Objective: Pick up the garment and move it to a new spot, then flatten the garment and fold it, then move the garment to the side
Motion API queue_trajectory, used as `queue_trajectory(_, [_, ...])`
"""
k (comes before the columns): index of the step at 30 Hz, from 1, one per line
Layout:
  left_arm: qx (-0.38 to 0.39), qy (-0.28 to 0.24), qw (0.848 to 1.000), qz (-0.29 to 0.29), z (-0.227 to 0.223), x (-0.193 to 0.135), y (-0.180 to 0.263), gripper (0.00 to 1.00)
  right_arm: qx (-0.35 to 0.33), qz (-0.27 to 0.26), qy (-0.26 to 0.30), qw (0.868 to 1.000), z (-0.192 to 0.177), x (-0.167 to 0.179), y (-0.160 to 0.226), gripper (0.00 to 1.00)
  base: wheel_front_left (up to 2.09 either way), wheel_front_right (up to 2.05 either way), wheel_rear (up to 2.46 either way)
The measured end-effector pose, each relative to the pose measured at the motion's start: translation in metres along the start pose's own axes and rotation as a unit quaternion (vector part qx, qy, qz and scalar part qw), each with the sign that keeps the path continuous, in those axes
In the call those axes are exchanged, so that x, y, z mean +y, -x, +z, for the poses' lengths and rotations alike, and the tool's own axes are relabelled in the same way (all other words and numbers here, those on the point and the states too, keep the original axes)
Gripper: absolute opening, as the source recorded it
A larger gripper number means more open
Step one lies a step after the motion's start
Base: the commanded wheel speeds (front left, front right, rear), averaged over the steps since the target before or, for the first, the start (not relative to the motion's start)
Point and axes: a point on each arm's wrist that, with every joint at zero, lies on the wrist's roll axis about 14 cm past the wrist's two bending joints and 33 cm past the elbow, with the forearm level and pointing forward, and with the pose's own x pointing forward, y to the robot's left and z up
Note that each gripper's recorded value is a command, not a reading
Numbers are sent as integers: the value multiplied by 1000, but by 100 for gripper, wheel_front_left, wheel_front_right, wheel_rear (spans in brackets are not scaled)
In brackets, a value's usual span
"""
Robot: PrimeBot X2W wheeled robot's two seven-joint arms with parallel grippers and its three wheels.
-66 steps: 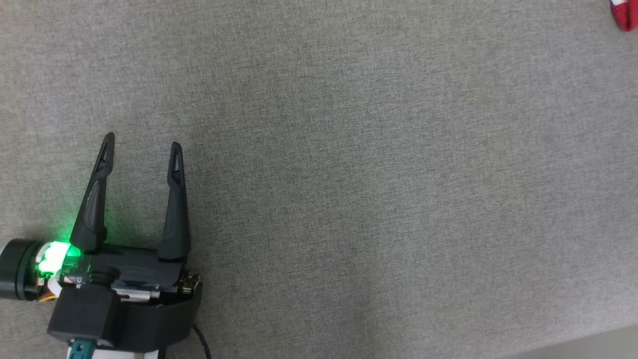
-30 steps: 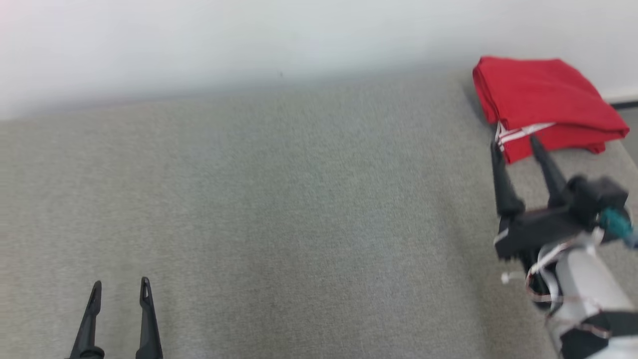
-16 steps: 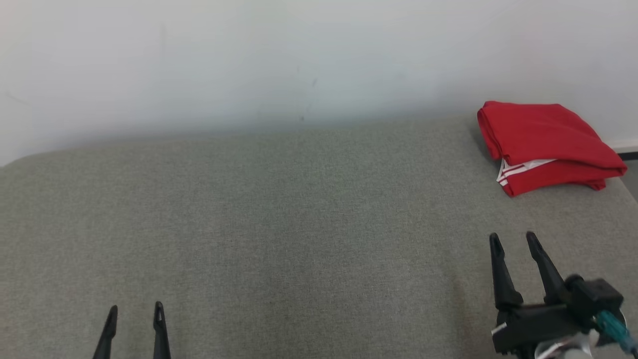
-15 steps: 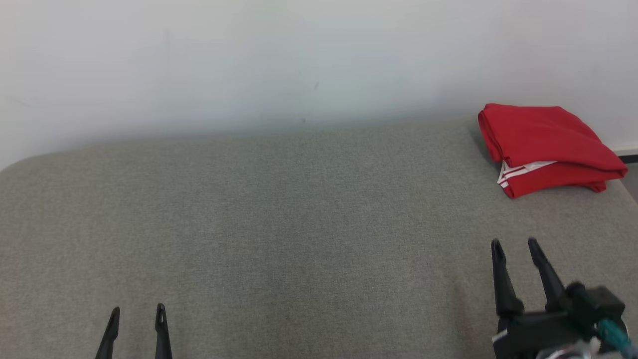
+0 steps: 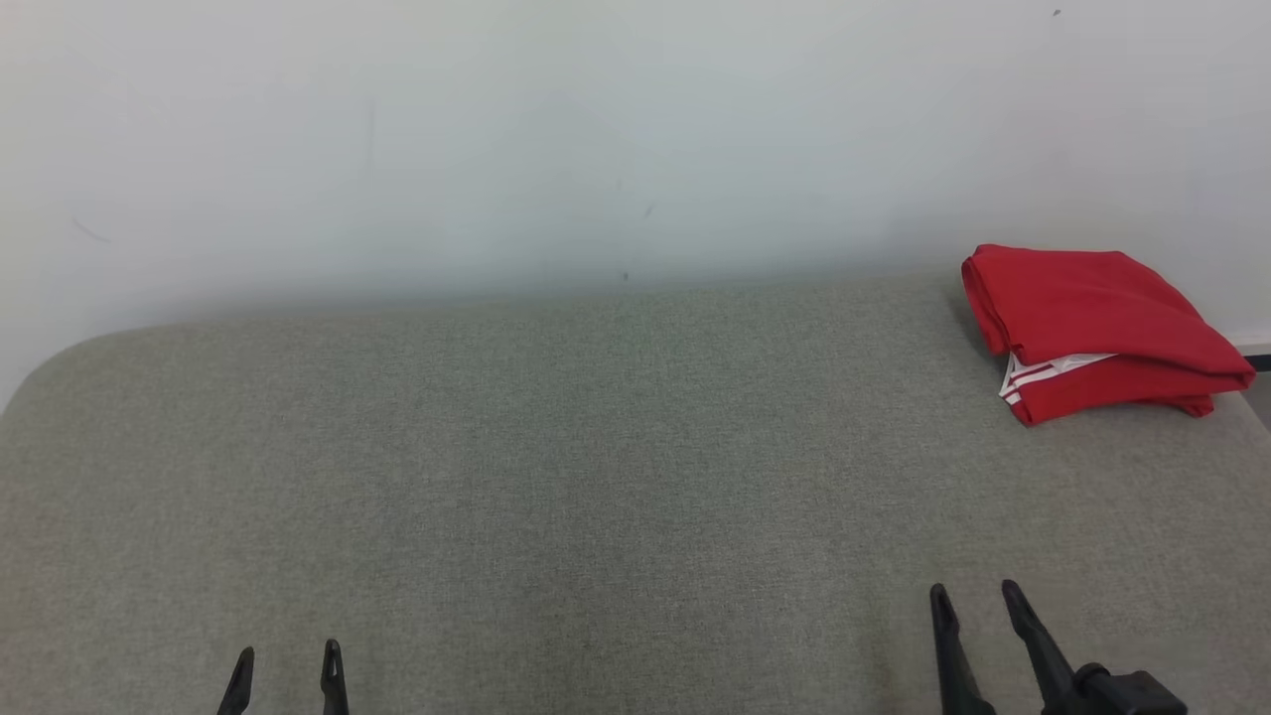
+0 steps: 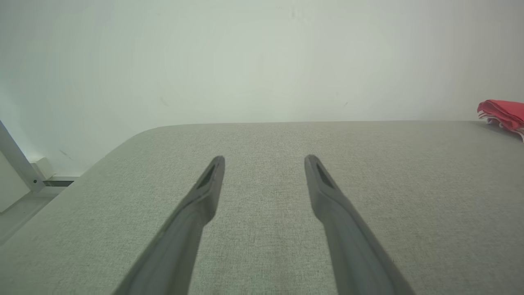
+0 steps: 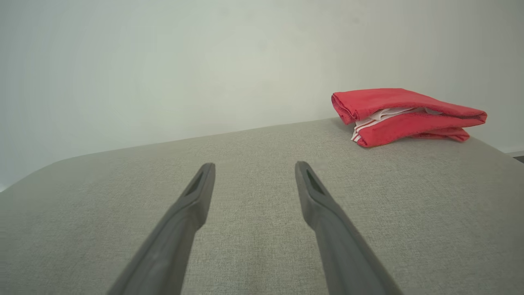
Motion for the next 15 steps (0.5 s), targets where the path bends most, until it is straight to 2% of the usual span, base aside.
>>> queue_trajectory(15, [7,0,1000,18,-5,10,7,100,6,25,-5,1000,-5,21,-7,100,0,0,0])
